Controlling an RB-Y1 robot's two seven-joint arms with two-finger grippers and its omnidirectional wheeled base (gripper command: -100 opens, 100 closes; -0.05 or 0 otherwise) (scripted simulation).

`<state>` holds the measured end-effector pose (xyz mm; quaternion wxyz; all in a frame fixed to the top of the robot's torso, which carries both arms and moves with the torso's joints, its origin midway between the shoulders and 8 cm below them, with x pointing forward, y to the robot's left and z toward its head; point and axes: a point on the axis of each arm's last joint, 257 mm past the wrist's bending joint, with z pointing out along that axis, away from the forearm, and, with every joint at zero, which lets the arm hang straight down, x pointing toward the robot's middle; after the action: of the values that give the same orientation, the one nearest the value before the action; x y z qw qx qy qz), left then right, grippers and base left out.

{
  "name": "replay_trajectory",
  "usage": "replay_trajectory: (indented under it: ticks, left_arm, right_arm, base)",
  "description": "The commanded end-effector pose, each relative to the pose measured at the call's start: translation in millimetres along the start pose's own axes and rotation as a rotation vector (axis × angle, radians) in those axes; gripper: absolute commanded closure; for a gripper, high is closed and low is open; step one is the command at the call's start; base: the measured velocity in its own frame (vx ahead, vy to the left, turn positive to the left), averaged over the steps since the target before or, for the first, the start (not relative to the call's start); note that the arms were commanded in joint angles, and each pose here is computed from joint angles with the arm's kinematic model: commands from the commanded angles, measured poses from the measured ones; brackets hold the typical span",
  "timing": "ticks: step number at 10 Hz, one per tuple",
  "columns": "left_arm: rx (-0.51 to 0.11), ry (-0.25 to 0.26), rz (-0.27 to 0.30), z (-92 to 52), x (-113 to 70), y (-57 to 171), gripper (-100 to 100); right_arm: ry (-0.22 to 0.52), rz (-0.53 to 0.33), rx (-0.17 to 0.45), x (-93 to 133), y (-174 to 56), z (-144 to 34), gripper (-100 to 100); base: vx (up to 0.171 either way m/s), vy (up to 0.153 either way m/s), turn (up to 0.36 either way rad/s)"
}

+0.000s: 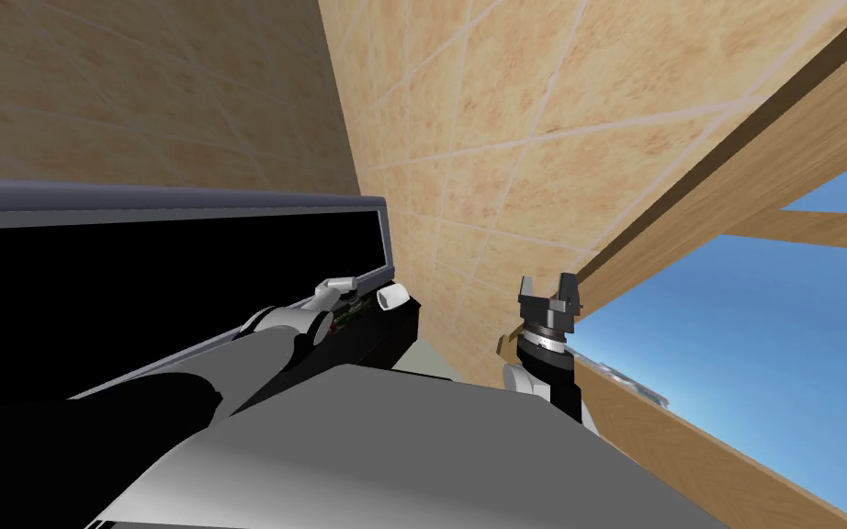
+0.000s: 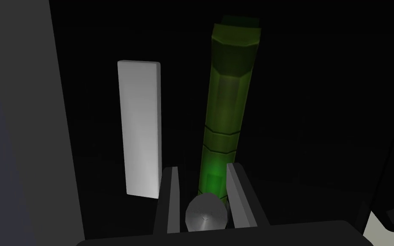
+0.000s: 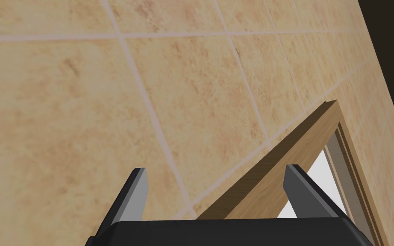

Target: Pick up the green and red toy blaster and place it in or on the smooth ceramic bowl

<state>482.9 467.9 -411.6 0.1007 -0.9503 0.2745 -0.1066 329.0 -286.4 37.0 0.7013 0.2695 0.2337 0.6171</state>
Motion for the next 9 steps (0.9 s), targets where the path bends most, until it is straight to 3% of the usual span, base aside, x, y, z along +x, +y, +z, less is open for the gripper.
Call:
replay_trajectory:
  ticks: [1, 9]
  left_arm:
    - [-0.006, -0.009, -0.022, -8.6, 3.5, -6.5, 100]
    - [-0.037, -0.046, -0.126, -52.8, 17.6, -32.4, 100]
  right_arm:
    - [0.0, 0.0, 0.0, 0.0, 0.0, 0.0, 0]
    - [0.0, 0.0, 0.0, 0.0, 0.0, 0.0, 0]
  base:
    - [0.024, -0.023, -0.135]
    - [0.029, -0.024, -0.113]
